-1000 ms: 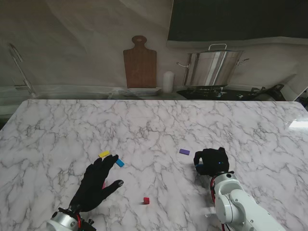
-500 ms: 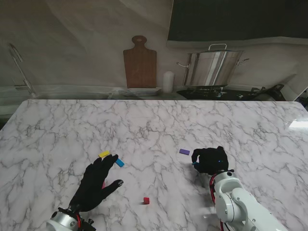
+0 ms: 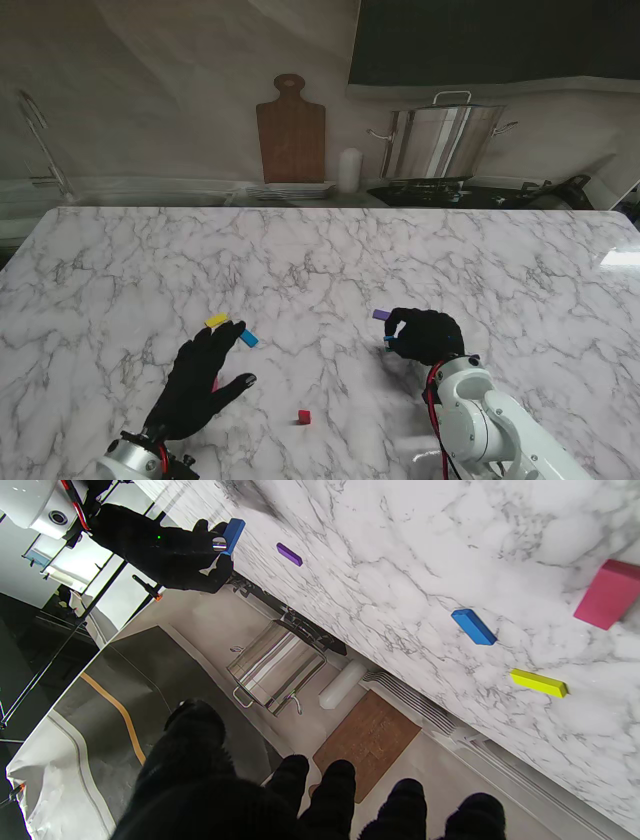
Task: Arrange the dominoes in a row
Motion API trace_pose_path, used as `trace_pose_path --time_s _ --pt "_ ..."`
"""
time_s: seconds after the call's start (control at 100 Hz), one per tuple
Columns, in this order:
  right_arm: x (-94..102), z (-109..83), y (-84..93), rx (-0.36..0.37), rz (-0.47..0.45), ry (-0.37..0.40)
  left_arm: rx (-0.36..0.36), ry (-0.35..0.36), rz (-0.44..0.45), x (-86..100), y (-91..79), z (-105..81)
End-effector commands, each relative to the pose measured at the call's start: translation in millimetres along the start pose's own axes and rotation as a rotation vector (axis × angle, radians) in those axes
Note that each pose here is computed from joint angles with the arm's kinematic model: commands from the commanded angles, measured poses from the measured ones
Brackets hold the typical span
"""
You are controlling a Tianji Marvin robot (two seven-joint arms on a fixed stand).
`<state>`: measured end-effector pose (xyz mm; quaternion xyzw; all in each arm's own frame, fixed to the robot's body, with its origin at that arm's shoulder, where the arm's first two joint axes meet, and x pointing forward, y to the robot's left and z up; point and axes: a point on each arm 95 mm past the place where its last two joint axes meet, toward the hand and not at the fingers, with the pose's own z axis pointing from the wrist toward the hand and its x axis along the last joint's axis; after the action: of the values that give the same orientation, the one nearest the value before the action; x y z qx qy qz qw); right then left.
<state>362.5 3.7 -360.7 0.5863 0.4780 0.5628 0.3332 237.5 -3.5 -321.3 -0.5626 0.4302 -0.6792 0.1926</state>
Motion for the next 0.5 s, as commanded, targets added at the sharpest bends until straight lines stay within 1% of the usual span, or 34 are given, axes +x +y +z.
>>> trace_pose_path --time_s 0.0,0.1,0.23,0.35,0.49 --pt "4.9 -3.4 -3.8 0.009 0.008 0.006 -0.015 0.003 -0.006 1.2 3.2 -1.4" --pt "9.9 -6.0 -7.3 0.011 0.043 0.010 -0.013 0.003 -0.007 1.2 3.4 -1.5" --pt "18.7 -10.4 -11.1 -0.010 0.085 0.021 -0.013 0.002 -0.007 1.1 3.9 -1.8" --pt "30.8 -15.3 -15.4 -0.028 0.121 0.034 -0.014 0.002 -0.009 1.1 4.5 -1.9" --pt "49.6 -19.6 -23.3 -0.053 0.168 0.025 -0.015 0.001 -0.011 1.1 4.9 -2.0"
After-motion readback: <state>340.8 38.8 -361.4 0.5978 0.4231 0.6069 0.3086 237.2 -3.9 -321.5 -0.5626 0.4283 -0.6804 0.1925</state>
